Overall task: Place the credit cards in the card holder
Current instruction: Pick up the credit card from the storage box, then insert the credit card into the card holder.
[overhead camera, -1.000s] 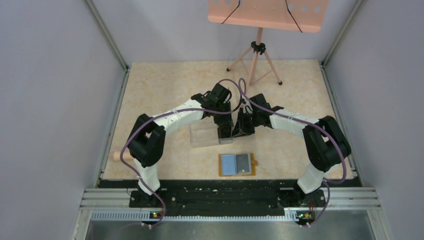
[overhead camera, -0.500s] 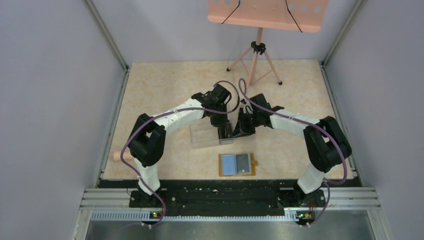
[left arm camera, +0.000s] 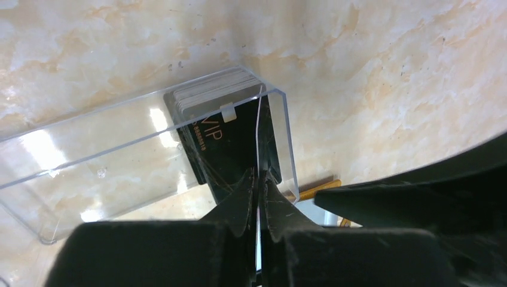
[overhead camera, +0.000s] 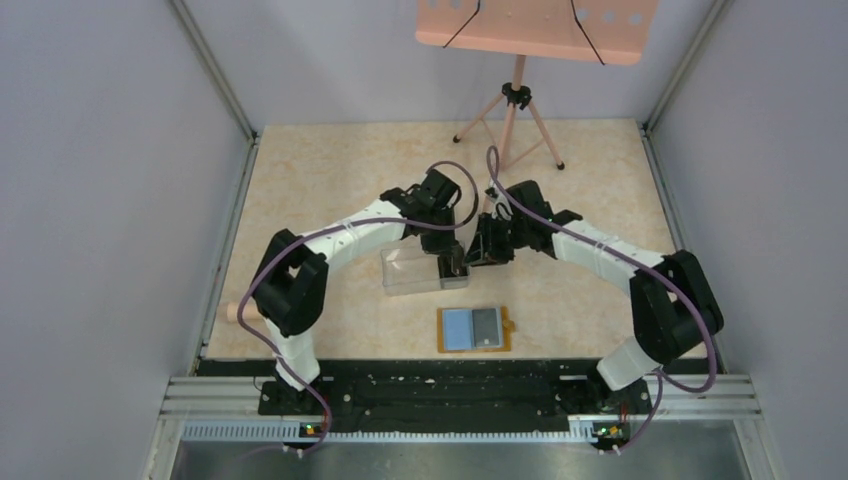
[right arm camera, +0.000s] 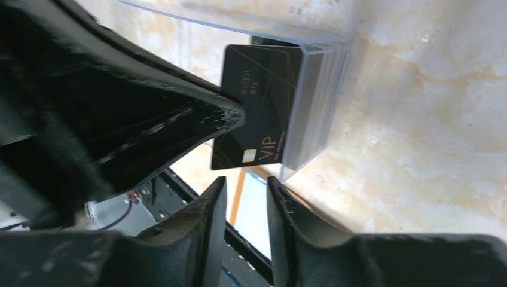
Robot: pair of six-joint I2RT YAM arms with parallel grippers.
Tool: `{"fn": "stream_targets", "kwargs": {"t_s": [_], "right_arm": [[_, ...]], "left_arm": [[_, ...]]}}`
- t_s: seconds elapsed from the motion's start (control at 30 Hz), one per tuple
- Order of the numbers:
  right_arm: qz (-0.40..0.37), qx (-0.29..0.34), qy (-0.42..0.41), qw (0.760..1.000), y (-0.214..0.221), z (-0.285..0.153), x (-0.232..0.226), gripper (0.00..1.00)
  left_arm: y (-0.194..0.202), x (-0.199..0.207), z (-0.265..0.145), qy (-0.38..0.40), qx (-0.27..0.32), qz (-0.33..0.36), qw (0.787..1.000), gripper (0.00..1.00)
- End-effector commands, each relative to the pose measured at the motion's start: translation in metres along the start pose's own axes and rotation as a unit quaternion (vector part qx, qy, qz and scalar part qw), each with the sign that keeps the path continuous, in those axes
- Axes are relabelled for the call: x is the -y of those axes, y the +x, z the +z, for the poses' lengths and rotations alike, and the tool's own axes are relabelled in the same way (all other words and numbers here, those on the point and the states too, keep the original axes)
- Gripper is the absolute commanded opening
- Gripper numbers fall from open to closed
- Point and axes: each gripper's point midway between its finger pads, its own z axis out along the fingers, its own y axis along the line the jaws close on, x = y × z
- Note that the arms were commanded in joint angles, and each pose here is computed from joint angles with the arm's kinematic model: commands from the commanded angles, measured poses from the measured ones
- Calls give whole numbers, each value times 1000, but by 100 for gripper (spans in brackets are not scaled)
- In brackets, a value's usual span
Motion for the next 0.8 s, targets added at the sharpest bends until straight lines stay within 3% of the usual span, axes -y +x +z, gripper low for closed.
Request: {"fn": "stream_targets", "kwargs": {"t_s": [0.0,0.2,0.4,0.63,0.77], "right_arm": [[-42,74,-38,996,-32,-37,-36,34],[-52,109,-63,991,-32,-67,-43,59],[-57,98,-159,981,-11,-83,-66,74],[-57,67,-299,950,19,-94,-95,71],[-57,51,-322,944,30,-97,-97,65]], "left_arm": [[-21,10,-39,24,73,4,997,0],[-20,14,-90,80,139,-1,987,0],[14,27,-121,210,147,-5,966,0],[37,58,-161,363,144,-6,921,0],[41,61,-166,378,137,-8,916,0]]}}
